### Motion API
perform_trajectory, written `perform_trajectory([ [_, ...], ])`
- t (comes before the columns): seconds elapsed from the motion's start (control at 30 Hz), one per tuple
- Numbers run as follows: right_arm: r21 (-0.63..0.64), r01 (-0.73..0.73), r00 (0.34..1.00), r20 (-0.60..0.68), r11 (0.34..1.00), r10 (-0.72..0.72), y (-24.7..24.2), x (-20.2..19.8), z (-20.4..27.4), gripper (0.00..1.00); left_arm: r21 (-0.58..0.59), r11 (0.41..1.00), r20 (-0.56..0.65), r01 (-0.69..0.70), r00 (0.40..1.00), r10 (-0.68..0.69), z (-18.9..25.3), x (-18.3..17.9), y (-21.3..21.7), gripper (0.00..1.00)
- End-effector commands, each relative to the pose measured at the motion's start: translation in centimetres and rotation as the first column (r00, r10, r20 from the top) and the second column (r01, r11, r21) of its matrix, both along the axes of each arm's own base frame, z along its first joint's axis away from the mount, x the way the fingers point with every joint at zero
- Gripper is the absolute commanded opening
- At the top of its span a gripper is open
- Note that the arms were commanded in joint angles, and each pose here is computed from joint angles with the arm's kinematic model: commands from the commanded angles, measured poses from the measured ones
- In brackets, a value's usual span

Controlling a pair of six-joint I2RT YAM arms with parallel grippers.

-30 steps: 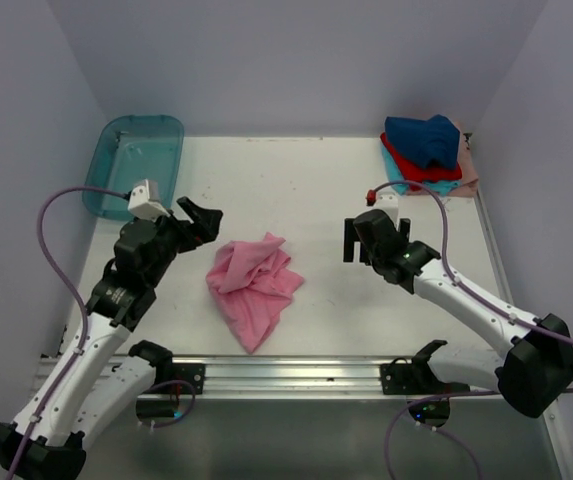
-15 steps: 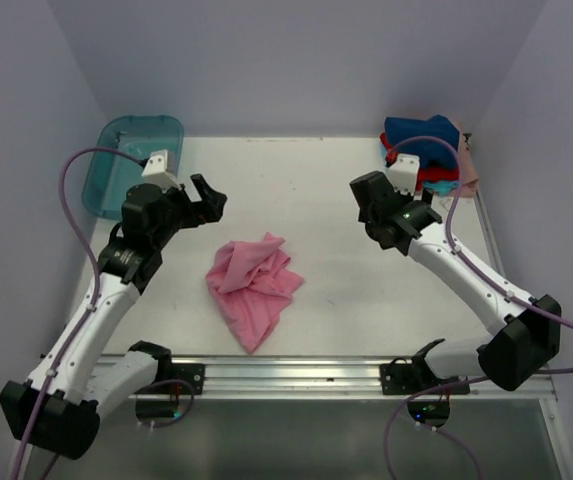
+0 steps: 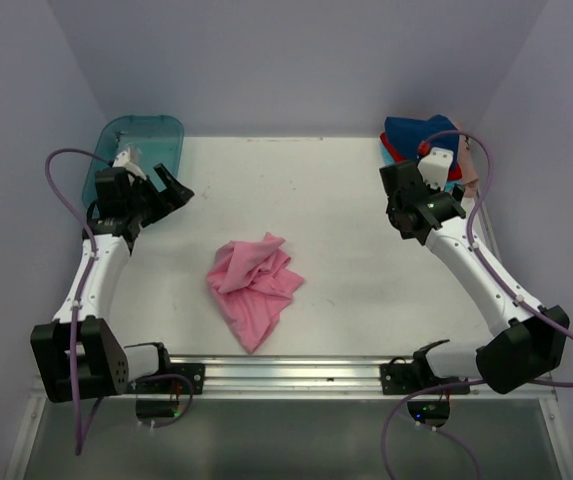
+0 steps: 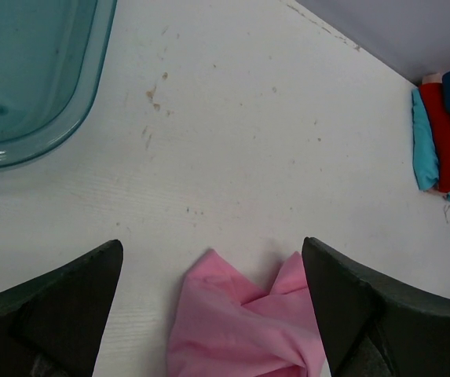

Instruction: Fold and stack the t-shirts

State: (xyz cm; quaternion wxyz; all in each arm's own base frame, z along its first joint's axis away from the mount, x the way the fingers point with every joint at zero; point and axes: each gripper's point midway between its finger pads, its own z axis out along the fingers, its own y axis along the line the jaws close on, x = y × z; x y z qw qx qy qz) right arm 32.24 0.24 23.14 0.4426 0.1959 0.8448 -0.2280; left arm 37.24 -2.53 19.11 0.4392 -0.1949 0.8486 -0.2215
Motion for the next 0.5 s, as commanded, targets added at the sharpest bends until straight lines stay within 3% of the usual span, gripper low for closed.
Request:
perform_trajectory([
  [0.0,0.004,-0.013,0.999,0.046,1.0,0.012,0.1,0.3,1.8,0.99,0.007,1.0,0.129,0.018,0.991,-0.019,3.9,0.0,-0.2,1.0],
  [0.3,0.013,-0.042,0.999,0.024,0.999,0.041,0.6,0.5,1.3,0.99,0.001,0.999,0.126,0.038,0.991,-0.037,3.4,-0.5,-0.6,1.0],
  [0.47,0.076,-0.111,0.99,0.097,0.991,0.104,1.5,0.5,1.8,0.99,0.0,0.999,0.129,0.04,0.991,-0.04,3.4,-0.5,-0.7,1.0],
])
